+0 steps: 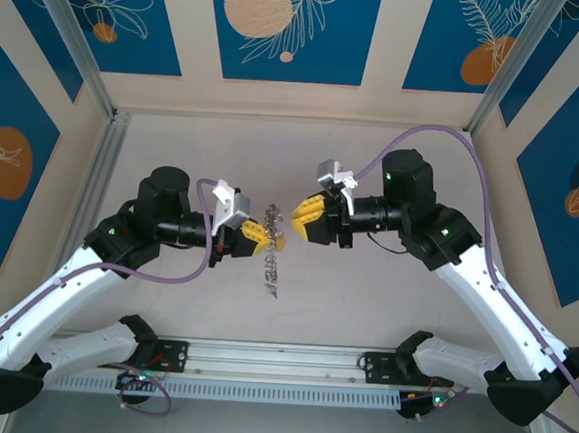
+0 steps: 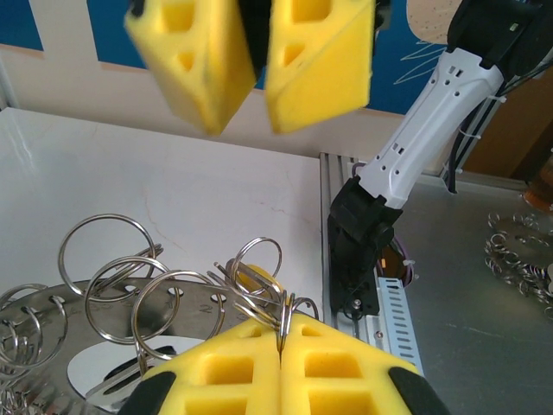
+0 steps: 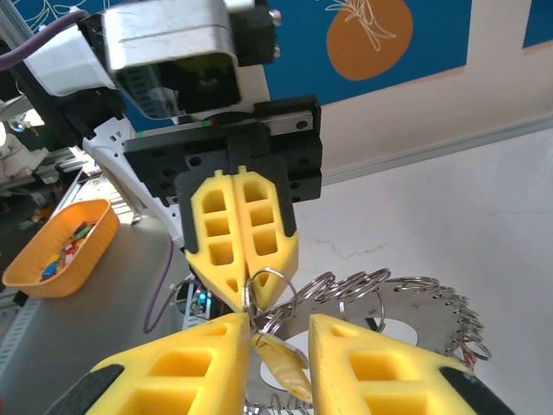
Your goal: Put the keys on the keyring
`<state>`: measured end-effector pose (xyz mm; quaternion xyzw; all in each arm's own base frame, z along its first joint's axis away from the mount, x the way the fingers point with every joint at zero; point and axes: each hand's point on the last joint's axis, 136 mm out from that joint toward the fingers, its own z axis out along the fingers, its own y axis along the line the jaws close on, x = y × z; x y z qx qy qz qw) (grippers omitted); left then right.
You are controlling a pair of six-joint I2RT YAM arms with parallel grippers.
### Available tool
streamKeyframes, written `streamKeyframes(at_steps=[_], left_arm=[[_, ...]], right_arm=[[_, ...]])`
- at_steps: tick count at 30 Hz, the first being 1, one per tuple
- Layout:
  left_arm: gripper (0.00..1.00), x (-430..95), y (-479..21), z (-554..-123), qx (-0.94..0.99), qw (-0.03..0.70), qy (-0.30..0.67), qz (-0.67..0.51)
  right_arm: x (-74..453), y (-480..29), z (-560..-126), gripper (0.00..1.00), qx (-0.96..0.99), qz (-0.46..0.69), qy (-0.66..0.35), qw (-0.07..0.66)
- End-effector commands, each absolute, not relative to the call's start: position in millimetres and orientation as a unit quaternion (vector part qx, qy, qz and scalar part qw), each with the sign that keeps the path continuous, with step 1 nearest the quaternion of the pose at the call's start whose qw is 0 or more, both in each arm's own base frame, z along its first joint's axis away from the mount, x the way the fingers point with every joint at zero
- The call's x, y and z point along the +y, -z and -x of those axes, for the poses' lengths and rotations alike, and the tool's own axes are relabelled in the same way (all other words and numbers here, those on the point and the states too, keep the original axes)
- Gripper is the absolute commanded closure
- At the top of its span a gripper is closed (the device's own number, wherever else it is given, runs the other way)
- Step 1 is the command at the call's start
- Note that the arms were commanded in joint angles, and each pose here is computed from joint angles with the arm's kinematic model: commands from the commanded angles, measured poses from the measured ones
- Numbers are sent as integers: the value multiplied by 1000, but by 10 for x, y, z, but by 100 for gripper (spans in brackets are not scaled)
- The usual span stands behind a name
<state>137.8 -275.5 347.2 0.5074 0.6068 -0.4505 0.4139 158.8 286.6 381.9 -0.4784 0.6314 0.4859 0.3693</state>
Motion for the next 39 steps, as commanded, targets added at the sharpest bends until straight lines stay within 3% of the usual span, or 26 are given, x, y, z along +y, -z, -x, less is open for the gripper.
streamKeyframes(at_steps=[1,7,13,25,34,39], left_arm=[[100,-2735,-3678,-1255,569,433,460,-526],[100,-2733,-3674,-1251,570,431,460,-528],[100,-2751,-3681,-1294,571,435,456,-527],[100,-2761,-3686,-1331,574,440,450,-524],[100,-2766,-3673,-1337,573,441,450,-524],[100,-2772,-3670,-1355,573,443,448,-524]], right_arm=[[2930,-3686,-1576,75,642,472,-513,320],[2968,-3693,-1499,74,624,481,-540,295],[2980,-3629,-1427,66,626,482,-554,263],[3065,-3494,-1538,57,653,474,-527,265],[3162,-3454,-1533,58,652,479,-527,259],[3169,-3436,-1518,71,653,481,-525,258]])
